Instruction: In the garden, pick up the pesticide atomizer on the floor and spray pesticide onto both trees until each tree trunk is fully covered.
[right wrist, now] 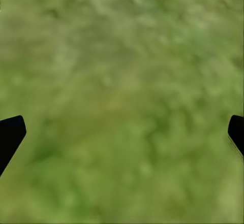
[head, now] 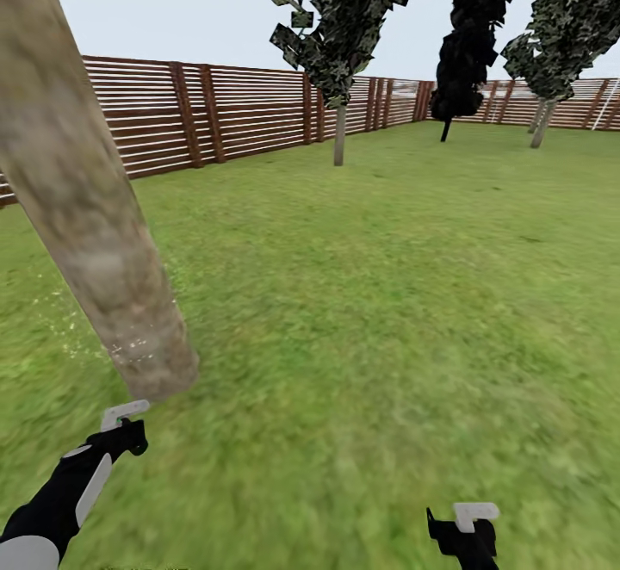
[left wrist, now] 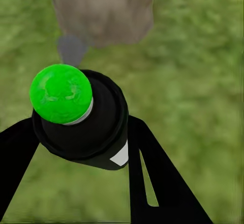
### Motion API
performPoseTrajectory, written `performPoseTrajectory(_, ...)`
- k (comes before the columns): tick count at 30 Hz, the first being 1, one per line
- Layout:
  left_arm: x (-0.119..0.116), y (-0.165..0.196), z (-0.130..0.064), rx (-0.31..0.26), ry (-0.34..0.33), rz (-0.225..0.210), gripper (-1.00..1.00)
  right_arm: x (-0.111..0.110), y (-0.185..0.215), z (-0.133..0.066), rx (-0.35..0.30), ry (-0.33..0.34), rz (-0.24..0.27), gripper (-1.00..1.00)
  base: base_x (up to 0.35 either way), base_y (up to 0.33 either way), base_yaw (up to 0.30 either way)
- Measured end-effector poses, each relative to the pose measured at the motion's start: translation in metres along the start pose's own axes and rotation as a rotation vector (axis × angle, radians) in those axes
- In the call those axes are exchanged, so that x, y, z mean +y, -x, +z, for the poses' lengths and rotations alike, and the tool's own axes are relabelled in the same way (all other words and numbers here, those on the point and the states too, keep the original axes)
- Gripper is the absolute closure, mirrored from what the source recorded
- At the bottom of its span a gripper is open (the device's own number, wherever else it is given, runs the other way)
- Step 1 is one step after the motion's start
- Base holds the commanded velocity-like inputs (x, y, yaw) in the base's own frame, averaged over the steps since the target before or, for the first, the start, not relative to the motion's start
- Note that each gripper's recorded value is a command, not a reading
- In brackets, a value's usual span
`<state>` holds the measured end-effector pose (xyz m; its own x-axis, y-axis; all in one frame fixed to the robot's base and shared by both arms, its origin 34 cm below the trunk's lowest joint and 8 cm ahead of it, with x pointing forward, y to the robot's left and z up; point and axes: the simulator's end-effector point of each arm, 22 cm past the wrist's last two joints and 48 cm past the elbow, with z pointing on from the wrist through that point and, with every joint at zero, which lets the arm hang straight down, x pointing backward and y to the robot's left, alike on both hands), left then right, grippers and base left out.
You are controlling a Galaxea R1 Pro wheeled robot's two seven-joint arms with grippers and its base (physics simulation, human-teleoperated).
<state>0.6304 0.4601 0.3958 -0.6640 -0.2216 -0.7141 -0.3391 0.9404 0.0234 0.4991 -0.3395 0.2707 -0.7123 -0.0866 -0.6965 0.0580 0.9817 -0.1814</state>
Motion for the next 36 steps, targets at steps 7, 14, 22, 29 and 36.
performPoseTrajectory(7, 0.000, 0.000, 0.000, 0.001, 0.000, 0.000, 1.00, 0.000, 0.000, 0.000, 0.000, 0.000, 0.000, -1.00, 0.098, -0.262, 0.278)
performPoseTrajectory(14, 0.000, 0.000, 0.000, 0.001, -0.002, -0.002, 1.00, 0.000, 0.000, 0.000, 0.000, 0.000, 0.000, -1.00, 0.165, -0.248, 0.278)
performPoseTrajectory(22, 0.001, -0.001, 0.000, 0.003, 0.002, -0.005, 1.00, 0.000, 0.000, 0.000, 0.000, 0.000, 0.000, -1.00, 0.195, -0.103, 0.277)
performPoseTrajectory(29, -0.011, 0.052, -0.009, -0.092, -0.028, 0.022, 1.00, 0.000, 0.000, 0.000, 0.000, -0.001, 0.000, -1.00, 0.004, -0.001, 0.154)
performPoseTrajectory(36, -0.102, 0.108, -0.053, -0.081, -0.239, 0.211, 1.00, -0.002, 0.000, 0.000, 0.000, -0.005, 0.002, -1.00, 0.000, 0.000, 0.002)
